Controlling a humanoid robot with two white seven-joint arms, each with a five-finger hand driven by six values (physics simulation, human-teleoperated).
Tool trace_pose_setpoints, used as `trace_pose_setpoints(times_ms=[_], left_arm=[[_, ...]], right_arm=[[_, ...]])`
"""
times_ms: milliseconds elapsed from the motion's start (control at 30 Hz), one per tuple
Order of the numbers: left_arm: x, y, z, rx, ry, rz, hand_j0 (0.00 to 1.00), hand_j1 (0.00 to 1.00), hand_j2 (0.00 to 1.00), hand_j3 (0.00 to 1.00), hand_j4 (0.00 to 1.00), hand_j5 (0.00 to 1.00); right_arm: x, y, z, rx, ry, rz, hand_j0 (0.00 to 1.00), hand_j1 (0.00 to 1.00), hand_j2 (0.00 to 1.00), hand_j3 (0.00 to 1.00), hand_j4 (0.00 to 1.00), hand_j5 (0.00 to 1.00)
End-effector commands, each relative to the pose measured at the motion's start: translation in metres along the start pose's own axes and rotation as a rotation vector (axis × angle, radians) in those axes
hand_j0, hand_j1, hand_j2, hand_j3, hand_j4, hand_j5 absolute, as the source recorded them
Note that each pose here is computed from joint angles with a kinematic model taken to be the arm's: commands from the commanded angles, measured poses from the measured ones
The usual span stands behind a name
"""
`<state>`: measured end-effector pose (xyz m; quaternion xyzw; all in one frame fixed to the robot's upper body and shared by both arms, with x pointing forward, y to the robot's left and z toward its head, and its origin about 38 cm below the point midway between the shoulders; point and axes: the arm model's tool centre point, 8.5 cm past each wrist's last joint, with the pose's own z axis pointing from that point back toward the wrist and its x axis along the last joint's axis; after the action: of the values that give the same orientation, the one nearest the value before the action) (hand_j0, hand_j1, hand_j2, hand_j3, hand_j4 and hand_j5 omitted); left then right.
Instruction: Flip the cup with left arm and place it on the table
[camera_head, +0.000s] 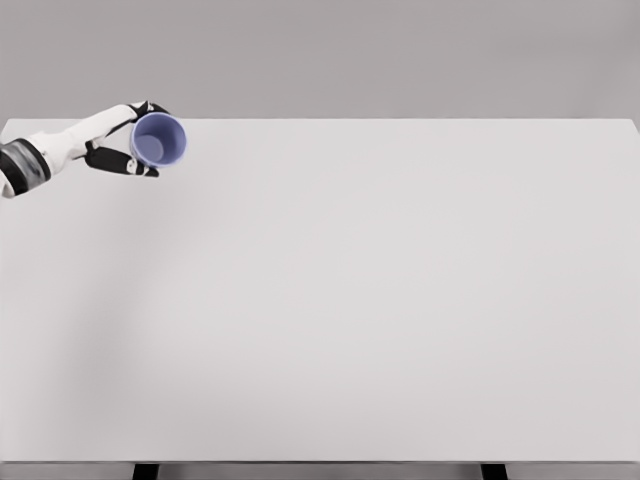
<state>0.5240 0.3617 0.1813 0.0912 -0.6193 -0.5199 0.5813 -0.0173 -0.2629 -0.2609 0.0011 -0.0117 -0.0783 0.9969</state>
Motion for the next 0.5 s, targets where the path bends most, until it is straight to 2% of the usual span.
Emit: trace_pose_setpoints(times_ms=[0, 67, 333, 400, 467], left_arm=[[0.003, 0.002, 0.0, 0.025, -0.036, 0.048, 0.56, 0.56, 0.56, 0.56, 0.56, 0.56], [0.006, 0.001, 0.001, 0.03, -0.068, 0.041, 0.56, 0.56, 0.56, 0.56, 0.56, 0.56], [0.004, -0.009, 0.005, 0.061, -0.146, 0.111, 0.57, 0.57, 0.57, 0.57, 0.57, 0.57], [0.004, -0.011, 0.005, 0.059, -0.146, 0.115, 0.57, 0.57, 0.57, 0.57, 0.57, 0.57], [-0.002, -0.022, 0.008, 0.049, -0.136, 0.13, 0.57, 0.57, 0.57, 0.57, 0.57, 0.57]], right_arm=[[0.0, 0.0, 0.0, 0.0, 0.0, -0.001, 1.0, 1.0, 1.0, 1.0, 1.0, 1.0], [0.0, 0.0, 0.0, 0.0, 0.0, 0.0, 1.0, 1.0, 1.0, 1.0, 1.0, 1.0], [0.0, 0.0, 0.0, 0.0, 0.0, 0.0, 1.0, 1.0, 1.0, 1.0, 1.0, 1.0], [0.0, 0.0, 0.0, 0.0, 0.0, 0.0, 1.0, 1.0, 1.0, 1.0, 1.0, 1.0], [0.0, 0.0, 0.0, 0.0, 0.0, -0.001, 1.0, 1.0, 1.0, 1.0, 1.0, 1.0]])
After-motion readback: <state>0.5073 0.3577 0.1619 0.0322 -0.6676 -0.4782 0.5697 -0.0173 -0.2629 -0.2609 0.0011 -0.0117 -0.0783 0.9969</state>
